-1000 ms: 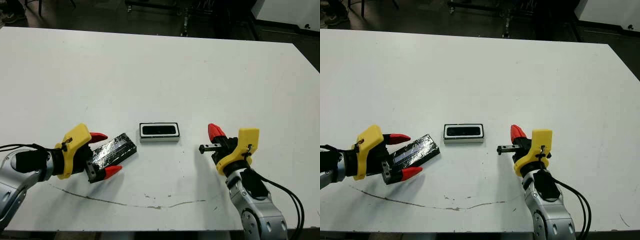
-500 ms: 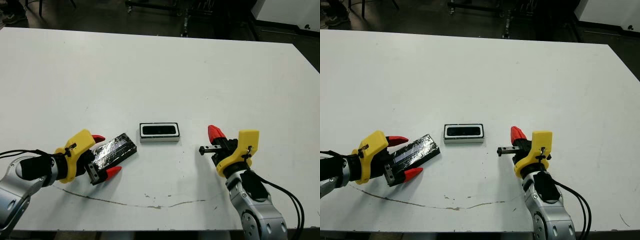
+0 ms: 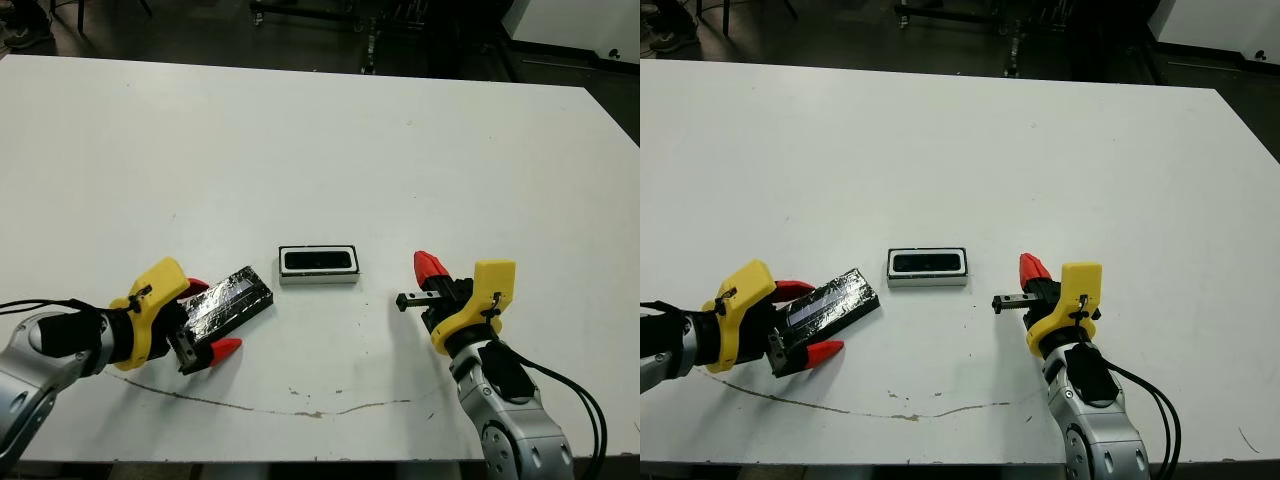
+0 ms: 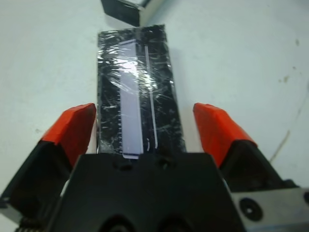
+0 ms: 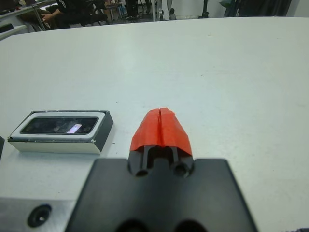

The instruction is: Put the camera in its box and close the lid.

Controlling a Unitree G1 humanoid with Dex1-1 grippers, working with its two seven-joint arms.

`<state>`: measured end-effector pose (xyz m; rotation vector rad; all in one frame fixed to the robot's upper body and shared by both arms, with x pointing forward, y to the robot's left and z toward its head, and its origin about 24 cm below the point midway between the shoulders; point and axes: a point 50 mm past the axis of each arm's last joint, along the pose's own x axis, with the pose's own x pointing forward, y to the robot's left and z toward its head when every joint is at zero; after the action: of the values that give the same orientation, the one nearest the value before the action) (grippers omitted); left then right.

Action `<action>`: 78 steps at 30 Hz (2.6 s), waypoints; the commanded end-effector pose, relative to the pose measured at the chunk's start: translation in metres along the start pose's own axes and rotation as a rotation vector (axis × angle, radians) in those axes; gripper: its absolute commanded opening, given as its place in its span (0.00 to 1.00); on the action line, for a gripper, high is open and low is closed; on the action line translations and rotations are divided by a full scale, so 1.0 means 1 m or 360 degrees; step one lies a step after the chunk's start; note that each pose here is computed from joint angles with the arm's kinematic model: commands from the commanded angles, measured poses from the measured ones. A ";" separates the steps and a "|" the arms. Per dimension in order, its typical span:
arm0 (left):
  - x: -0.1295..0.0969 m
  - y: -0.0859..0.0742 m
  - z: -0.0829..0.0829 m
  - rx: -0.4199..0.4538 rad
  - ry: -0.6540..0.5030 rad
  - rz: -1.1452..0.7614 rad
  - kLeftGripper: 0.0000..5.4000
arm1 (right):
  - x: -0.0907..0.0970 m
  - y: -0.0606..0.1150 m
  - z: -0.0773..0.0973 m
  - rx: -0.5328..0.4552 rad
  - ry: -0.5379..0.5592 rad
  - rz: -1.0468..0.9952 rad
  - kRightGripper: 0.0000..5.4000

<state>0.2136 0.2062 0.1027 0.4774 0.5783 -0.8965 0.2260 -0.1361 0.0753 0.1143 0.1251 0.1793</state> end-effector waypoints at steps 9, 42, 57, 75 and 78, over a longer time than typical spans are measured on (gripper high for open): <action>-0.009 0.007 -0.003 0.0181 0.0131 -0.0163 0.59 | -0.002 -0.002 -0.004 -0.0010 0.0030 -0.0029 0.00; 0.013 0.076 0.062 0.0198 -0.0360 -0.0027 0.59 | -0.001 -0.001 -0.005 -0.0024 0.0028 -0.0024 0.00; 0.056 0.093 0.051 0.0221 -0.0169 -0.0398 0.59 | -0.003 0.000 -0.006 -0.0035 0.0029 -0.0012 0.00; 0.072 0.096 0.040 0.0169 -0.0027 -0.0599 0.59 | -0.004 0.000 -0.008 -0.0038 0.0038 -0.0009 0.00; 0.073 0.094 0.039 0.0137 -0.0013 -0.0684 0.59 | -0.004 0.000 -0.008 -0.0044 0.0044 -0.0007 0.00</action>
<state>0.3415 0.1917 0.1094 0.4527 0.5803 -1.3079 0.2231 -0.1323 0.0711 0.0986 0.1326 0.1899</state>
